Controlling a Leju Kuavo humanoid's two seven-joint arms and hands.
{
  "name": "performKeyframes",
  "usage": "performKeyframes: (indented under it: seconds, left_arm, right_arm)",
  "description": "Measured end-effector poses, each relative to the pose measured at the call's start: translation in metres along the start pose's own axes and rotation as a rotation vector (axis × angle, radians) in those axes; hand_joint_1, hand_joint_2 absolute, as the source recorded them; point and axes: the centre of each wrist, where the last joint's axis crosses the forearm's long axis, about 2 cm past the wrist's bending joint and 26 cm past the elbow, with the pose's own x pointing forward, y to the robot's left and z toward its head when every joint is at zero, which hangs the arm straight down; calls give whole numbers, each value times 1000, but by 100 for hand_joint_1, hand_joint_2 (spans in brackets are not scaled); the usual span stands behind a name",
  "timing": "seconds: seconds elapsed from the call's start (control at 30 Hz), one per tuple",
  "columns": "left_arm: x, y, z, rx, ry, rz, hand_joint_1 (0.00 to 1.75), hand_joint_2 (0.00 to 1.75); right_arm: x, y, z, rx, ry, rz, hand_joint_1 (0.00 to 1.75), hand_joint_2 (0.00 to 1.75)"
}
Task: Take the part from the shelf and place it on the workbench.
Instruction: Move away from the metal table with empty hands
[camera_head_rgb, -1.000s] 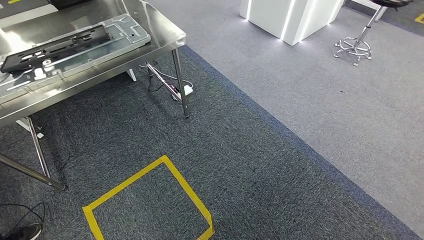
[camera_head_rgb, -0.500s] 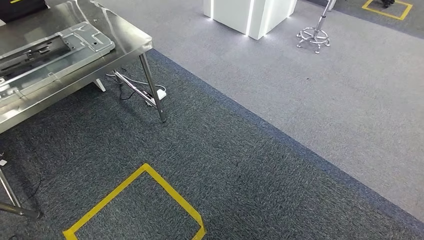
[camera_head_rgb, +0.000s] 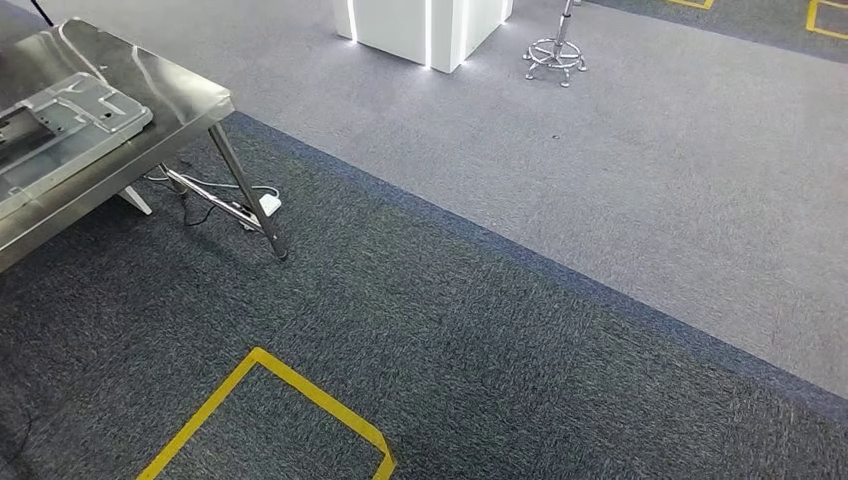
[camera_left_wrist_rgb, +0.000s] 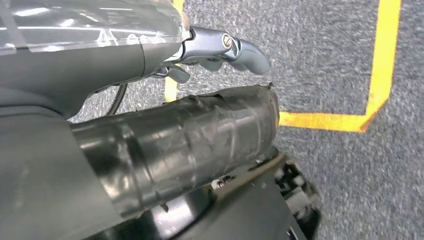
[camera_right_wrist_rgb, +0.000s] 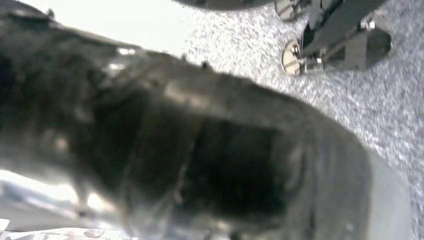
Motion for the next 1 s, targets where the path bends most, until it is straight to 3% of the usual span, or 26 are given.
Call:
performKeyframes:
  seconds: [1.0]
  left_arm:
    - [1, 0, 0, -9, 10, 0, 0, 0]
  right_arm:
    - [0, -1, 0, -7, -28, 22, 0, 0]
